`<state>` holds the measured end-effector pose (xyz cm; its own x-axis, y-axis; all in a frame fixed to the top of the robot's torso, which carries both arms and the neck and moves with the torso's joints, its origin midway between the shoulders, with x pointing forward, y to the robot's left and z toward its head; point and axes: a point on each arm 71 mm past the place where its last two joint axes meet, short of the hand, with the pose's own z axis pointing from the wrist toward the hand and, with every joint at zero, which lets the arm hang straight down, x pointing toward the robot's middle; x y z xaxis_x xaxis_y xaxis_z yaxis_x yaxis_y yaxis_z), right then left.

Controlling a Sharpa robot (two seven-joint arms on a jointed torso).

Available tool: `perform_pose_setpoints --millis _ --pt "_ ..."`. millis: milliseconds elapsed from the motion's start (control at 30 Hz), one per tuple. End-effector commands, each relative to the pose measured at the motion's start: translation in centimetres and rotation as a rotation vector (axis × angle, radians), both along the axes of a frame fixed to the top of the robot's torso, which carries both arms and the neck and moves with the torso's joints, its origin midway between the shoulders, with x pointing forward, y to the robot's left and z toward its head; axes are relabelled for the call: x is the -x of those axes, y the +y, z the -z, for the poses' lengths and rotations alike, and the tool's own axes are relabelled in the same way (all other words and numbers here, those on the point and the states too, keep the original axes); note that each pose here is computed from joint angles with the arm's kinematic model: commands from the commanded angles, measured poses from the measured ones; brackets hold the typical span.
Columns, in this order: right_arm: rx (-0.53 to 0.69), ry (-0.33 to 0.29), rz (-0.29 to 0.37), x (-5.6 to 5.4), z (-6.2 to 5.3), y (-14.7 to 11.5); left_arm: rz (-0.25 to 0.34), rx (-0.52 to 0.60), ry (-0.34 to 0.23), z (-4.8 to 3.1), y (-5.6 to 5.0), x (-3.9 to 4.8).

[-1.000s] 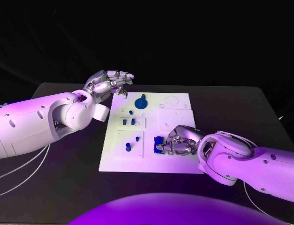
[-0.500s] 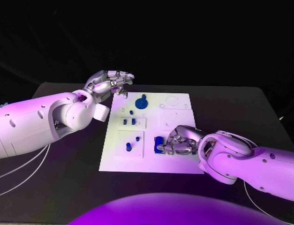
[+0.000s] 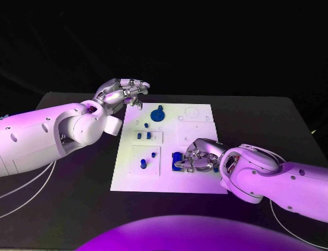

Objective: Assemble the parts on the task board

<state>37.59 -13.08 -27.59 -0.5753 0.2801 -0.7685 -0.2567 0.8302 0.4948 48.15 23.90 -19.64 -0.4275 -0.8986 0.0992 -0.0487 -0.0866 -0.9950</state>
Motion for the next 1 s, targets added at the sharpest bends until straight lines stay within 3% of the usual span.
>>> perform_pose_setpoints --millis 33,400,567,767,1000 --pt "0.06 0.018 0.005 0.0 0.8 -0.7 0.019 0.008 -0.006 -0.11 -0.2 0.08" --pt "0.059 0.027 0.009 0.1 0.9 -1.0 0.018 0.008 -0.005 -0.11 -0.2 0.09" --pt "0.02 -0.002 0.027 0.1 0.5 -1.1 0.017 0.008 -0.005 -0.11 -0.2 0.08" --pt "-0.037 -0.049 0.072 0.2 -0.7 -2.4 0.016 0.007 -0.006 -0.11 -0.1 0.08" --pt "-0.014 -0.095 0.148 -0.4 -2.1 -6.3 0.016 0.007 -0.006 -0.12 -0.1 0.09"
